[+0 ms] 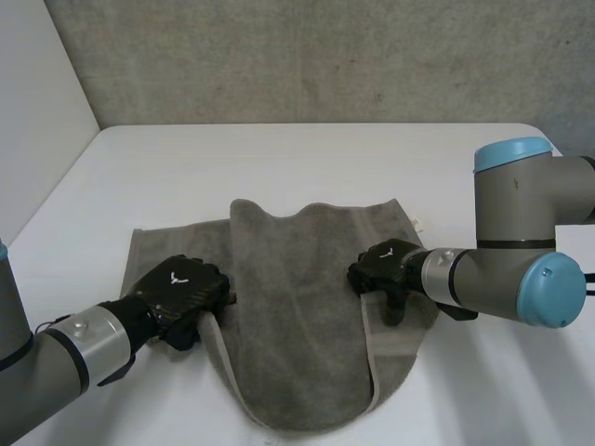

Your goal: Fold the towel.

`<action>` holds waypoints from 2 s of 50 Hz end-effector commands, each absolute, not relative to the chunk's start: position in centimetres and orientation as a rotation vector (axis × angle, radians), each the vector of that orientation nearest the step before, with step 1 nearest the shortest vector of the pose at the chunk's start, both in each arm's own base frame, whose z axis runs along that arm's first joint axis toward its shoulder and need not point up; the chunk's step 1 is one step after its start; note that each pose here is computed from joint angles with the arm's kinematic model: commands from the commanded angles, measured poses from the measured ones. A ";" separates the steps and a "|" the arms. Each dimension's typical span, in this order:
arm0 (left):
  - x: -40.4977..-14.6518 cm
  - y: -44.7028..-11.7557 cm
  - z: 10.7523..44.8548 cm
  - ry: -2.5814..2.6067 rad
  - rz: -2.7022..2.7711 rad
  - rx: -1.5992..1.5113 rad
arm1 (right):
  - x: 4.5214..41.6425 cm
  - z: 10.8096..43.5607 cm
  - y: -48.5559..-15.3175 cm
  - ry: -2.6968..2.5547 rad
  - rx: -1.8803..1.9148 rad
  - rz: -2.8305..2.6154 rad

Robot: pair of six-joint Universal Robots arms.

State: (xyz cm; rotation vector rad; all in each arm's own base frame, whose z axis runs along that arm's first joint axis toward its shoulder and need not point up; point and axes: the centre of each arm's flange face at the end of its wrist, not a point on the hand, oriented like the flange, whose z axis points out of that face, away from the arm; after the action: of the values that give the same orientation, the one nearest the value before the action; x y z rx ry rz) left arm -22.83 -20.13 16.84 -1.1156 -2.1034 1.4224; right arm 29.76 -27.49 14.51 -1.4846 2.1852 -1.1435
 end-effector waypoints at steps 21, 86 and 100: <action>-22.7 -20.7 17.0 -2.105 1.439 -1.112 | 28.1 15.0 -25.3 2.171 -1.616 -1.107; -24.5 -41.9 38.8 -1.422 2.370 -0.367 | 30.8 40.0 -37.5 1.384 -0.847 -2.288; -22.0 -34.5 17.7 -2.060 1.753 -0.913 | 28.2 22.5 -34.6 1.973 -1.445 -1.607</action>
State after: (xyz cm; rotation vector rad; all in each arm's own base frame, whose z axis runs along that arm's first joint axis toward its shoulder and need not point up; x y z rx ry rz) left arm -23.25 -39.82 25.48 -0.6007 -1.8575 1.9884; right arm 30.00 -36.93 28.91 -1.2287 1.8026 -1.8839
